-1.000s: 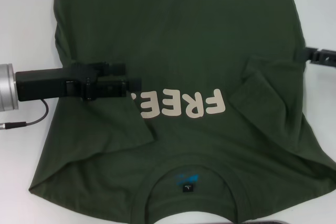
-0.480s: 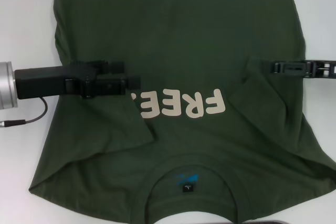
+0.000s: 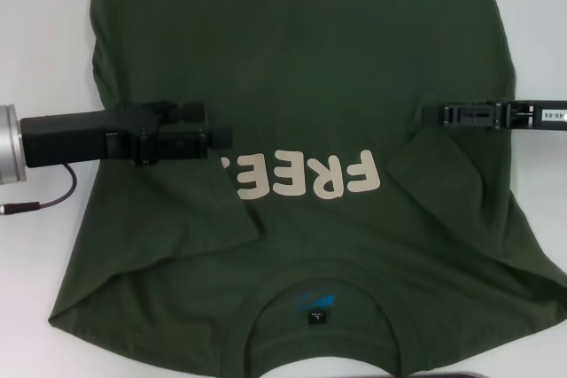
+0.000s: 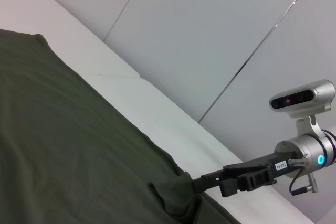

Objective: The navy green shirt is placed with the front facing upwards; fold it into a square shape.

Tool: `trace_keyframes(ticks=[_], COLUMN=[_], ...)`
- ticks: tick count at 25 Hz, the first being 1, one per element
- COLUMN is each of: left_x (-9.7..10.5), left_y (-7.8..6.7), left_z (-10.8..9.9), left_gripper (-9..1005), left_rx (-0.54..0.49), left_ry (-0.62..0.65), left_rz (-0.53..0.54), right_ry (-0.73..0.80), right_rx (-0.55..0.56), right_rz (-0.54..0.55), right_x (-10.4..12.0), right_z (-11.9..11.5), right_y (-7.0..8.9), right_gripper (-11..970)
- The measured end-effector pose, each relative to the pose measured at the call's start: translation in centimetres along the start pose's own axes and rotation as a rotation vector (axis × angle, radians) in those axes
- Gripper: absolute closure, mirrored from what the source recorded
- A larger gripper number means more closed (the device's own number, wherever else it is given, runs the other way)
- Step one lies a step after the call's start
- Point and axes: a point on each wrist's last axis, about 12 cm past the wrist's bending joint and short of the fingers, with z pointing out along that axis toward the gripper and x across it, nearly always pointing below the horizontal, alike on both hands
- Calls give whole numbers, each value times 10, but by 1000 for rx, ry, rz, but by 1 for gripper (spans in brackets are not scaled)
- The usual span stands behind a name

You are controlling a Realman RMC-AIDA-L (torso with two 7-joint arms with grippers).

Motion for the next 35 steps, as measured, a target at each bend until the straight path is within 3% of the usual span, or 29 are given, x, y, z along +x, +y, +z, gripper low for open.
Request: trace_keyframes(ticks=[10,22,35], left_x=[-1,0,2], left_y=[1,1,0], left_z=[1,2,2], left_gripper=[86,88,90], left_rx=[-10,-7,-4], left_ry=[-3,-1,0], left_rz=[2,0,-6], right_ry=[11,74,77], right_rx=[-14,-52,-33], right_rz=[-11,-74,-84], right_x=[-3,-19,-22], right_z=[5,11,7], right_y=[3,13,10], right_gripper=[109,177,194])
